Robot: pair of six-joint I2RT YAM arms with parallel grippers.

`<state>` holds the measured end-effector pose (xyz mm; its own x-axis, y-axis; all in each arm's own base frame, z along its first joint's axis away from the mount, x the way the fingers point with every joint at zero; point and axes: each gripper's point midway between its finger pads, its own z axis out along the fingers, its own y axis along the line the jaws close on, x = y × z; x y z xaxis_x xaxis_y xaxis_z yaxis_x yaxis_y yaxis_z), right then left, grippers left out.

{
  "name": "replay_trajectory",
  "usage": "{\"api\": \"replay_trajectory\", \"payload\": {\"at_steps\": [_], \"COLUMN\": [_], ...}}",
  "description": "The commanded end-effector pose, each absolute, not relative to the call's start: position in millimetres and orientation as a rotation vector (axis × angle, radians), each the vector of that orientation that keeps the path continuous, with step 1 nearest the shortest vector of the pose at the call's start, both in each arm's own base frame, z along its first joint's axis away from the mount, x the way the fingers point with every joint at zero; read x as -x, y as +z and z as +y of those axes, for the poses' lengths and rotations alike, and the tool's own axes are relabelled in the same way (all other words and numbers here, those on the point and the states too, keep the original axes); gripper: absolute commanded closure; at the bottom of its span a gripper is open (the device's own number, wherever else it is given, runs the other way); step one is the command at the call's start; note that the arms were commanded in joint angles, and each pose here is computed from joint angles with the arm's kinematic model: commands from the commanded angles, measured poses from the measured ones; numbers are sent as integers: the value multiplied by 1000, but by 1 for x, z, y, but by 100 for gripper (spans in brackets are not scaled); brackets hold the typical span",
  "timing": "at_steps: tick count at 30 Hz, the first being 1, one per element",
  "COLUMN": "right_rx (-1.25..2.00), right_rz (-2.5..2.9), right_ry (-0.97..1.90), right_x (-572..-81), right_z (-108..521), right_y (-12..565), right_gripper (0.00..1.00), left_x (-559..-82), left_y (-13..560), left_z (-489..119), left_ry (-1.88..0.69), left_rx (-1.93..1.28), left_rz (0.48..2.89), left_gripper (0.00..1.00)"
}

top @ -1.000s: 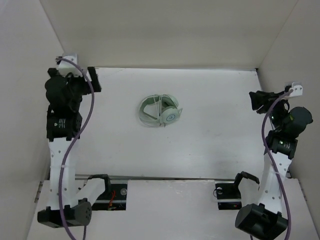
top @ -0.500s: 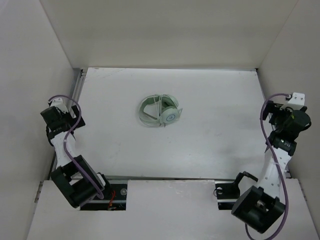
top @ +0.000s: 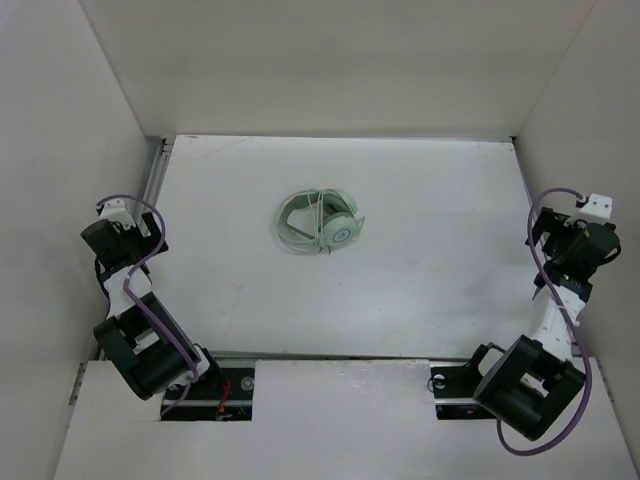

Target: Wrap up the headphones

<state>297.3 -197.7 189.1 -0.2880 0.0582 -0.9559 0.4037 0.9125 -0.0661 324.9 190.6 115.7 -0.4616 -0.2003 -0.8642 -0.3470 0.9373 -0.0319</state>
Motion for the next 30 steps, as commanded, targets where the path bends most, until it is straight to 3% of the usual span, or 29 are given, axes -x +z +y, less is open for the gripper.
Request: {"api": "replay_trajectory", "payload": {"at_steps": [1, 30], "right_rx": [-220, -8], "right_rz": [1707, 1450], "right_ry": [-427, -384], "right_x": [-303, -301], "right_z": [-195, -146], "right_y": [225, 226], "right_gripper": [0, 0], "left_x": [-321, -306], "left_y": [126, 122], "left_z": [195, 208], "left_ry": [240, 308], "left_rx": [322, 383], "left_rz": [1999, 1929], "left_gripper": [0, 0]}}
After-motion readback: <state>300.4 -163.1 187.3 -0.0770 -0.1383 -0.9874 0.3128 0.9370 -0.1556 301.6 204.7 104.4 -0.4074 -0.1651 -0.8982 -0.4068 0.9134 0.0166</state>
